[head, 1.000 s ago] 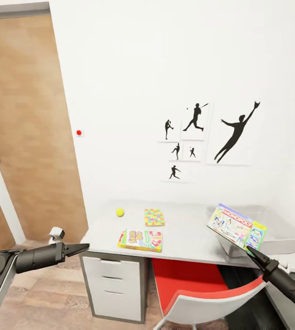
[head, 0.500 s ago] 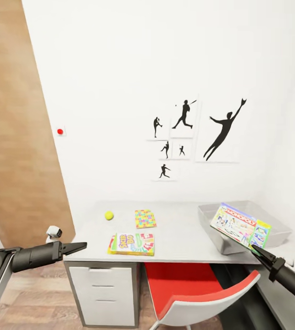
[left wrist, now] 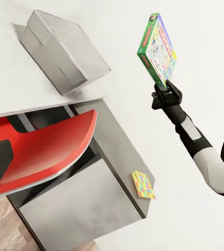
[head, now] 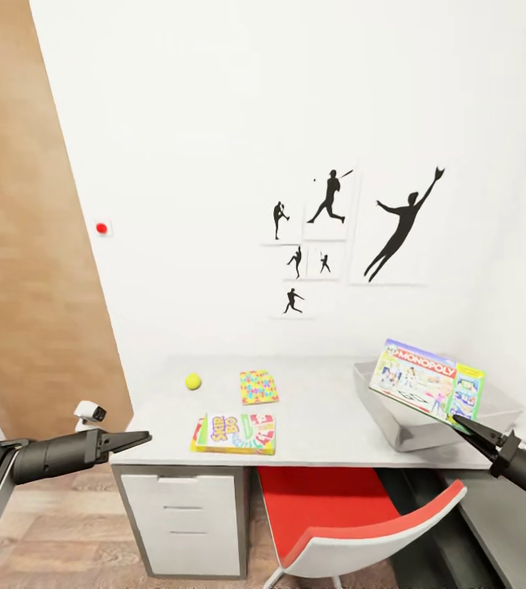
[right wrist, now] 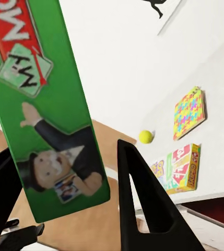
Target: Put all the toys in the child's room - the three board games (two on the bed and one on the table), the two jigsaw puzzles on the table, and the tennis ball on the table - inside the toy box on the table in the child's room.
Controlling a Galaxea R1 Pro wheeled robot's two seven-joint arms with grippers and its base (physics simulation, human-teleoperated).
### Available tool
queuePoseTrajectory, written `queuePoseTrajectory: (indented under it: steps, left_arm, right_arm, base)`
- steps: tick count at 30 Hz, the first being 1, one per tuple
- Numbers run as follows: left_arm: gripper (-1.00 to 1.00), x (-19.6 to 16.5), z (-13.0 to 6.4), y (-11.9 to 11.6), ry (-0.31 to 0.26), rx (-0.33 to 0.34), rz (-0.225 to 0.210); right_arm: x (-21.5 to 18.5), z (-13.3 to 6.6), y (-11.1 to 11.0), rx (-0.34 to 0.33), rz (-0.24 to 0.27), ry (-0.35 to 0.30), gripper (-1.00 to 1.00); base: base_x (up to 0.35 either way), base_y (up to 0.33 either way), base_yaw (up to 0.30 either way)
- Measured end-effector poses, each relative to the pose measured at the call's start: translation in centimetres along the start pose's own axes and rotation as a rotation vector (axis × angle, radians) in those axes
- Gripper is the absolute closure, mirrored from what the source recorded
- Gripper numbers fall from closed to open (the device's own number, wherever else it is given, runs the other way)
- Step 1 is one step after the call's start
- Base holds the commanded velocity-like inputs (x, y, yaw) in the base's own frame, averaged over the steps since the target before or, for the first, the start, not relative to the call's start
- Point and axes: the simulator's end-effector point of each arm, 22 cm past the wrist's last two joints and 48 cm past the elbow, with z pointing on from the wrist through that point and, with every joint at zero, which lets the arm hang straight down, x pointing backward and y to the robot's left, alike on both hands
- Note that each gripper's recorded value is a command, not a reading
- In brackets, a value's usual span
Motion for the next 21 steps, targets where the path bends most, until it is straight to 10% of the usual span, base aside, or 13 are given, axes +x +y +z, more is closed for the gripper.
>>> queuePoseTrajectory:
  steps: [21]
  left_arm:
    - [-1.00, 0.5, 0.4, 0.6, 0.013, -0.002, -0.016]
  right_arm:
    - [0.9, -0.2, -1.1, -0.009, 0.061, -0.007, 1.00]
  base:
    - [0.134, 0.012, 0.000]
